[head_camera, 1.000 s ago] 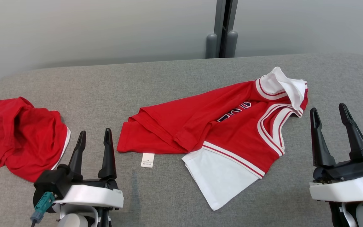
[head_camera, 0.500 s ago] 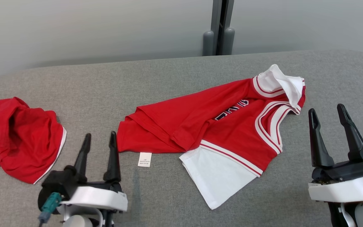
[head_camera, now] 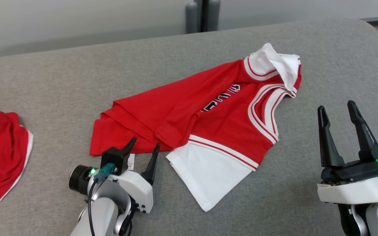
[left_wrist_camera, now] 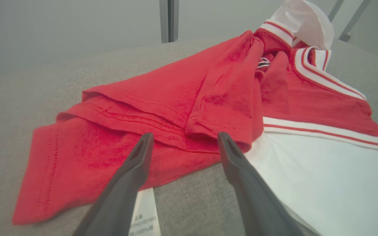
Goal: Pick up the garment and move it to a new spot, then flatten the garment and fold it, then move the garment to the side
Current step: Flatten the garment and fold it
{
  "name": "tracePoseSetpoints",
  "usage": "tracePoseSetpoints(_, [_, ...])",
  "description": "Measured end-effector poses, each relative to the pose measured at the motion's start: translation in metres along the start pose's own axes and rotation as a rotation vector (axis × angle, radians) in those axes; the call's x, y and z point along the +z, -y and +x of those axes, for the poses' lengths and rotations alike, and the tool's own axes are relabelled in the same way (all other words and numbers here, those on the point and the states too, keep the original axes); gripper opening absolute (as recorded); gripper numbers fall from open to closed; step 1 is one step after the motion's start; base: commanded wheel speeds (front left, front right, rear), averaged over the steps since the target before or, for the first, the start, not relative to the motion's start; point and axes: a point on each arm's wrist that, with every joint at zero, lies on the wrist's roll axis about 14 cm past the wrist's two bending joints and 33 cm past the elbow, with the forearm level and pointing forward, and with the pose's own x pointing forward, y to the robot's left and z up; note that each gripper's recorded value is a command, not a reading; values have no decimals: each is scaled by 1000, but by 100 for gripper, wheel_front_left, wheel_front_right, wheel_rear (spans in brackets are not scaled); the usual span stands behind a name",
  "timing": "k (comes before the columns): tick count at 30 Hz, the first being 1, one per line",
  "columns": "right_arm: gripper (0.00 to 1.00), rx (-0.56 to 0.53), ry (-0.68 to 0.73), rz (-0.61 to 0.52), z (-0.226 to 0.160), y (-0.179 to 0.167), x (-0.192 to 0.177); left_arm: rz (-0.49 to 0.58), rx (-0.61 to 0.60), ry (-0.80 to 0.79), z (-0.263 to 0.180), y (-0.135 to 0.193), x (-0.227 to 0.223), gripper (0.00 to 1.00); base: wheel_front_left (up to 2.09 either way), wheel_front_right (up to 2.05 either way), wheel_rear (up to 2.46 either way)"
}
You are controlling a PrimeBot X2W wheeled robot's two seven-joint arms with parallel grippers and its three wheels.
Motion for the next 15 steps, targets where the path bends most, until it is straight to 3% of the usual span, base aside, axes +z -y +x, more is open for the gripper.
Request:
tracePoseSetpoints(7, [100,-73,-36,-14,-5,22,-11,66,-122,-91,46,22,-6,100,0,0,0])
tracePoseSetpoints(15, [100,-108,-50,-22,-10,32,-14,110,-153,-152,58,28,-18,100,0,0,0])
